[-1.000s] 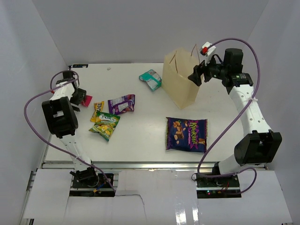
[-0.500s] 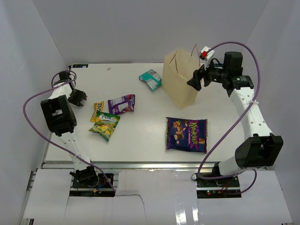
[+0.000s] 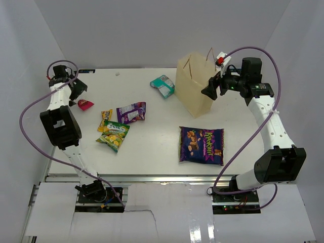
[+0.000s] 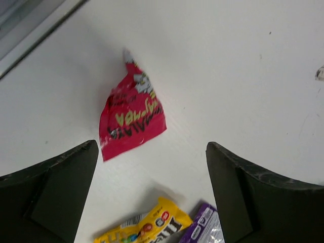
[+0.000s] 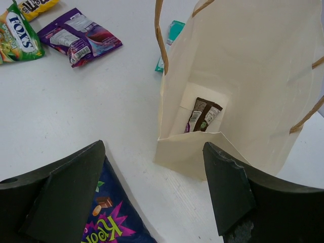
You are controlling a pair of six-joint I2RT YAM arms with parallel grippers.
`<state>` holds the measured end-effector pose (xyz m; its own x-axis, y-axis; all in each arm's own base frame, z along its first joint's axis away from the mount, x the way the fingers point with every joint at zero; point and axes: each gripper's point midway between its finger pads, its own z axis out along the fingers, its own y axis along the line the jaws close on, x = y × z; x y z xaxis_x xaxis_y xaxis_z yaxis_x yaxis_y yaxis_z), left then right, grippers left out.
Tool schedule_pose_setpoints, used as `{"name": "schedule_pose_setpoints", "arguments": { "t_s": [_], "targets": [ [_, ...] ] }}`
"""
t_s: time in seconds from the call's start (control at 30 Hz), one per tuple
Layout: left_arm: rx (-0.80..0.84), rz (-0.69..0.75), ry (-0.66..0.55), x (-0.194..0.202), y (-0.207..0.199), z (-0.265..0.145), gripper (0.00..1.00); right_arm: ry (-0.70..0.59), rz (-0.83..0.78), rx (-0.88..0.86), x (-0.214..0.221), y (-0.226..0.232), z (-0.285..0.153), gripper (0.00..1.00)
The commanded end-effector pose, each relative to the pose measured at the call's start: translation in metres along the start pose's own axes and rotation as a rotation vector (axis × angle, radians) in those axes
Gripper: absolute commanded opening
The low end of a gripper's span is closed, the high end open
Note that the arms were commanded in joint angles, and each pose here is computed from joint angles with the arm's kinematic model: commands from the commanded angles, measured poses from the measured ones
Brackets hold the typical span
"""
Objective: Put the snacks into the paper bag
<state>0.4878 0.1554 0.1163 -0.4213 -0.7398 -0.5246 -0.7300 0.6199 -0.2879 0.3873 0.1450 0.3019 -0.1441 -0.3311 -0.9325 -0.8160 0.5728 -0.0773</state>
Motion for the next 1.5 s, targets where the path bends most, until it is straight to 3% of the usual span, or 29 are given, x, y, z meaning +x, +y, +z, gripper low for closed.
{"name": "schedule_pose_setpoints", "arguments": {
  "t_s": [0.0,0.33,0.43,0.57,0.87,0.9,0.97,1.17,1.37,1.43,1.47],
  "targets": [
    [0.04,0.032,0.002,-0.015,-0.005,0.021,0.98,-0.043,-0.038,0.008,-0.02,-0.001,-0.008,0.84],
    [0.067,0.016,0.09,0.002,0.004,0.056,0.94,-0.035,-0.013,0.036,-0.023,-0.004,-0.012,0.84],
    [0.074,0.0,0.117,0.01,0.003,0.061,0.83,-0.033,-0.01,0.036,-0.023,-0.007,-0.011,0.84],
    [0.074,-0.005,0.121,0.012,0.005,0.061,0.55,-0.036,-0.008,0.034,-0.023,-0.006,-0.012,0.84],
    [0.24,0.003,0.087,0.001,-0.033,0.024,0.24,-0.043,-0.014,0.045,-0.022,-0.002,-0.022,0.84],
    [0.303,0.02,0.063,0.002,-0.048,0.008,0.19,-0.042,-0.013,0.048,-0.021,-0.002,-0.023,0.84],
    [0.467,0.048,0.027,-0.001,-0.084,-0.021,0.17,-0.04,-0.01,0.053,-0.018,-0.002,-0.027,0.84],
    [0.98,0.223,-0.059,0.036,-0.221,-0.173,0.09,-0.037,0.008,0.061,-0.008,-0.002,-0.034,0.84],
    [1.484,0.372,-0.043,0.114,-0.337,-0.329,0.03,-0.044,0.007,0.073,-0.008,0.0,-0.04,0.84],
    [1.545,0.399,-0.015,0.133,-0.358,-0.342,0.03,-0.045,0.007,0.084,-0.009,0.001,-0.043,0.84],
    [1.622,0.419,-0.039,0.14,-0.373,-0.377,0.03,-0.045,0.006,0.089,-0.009,0.001,-0.044,0.84]
  ]
}}
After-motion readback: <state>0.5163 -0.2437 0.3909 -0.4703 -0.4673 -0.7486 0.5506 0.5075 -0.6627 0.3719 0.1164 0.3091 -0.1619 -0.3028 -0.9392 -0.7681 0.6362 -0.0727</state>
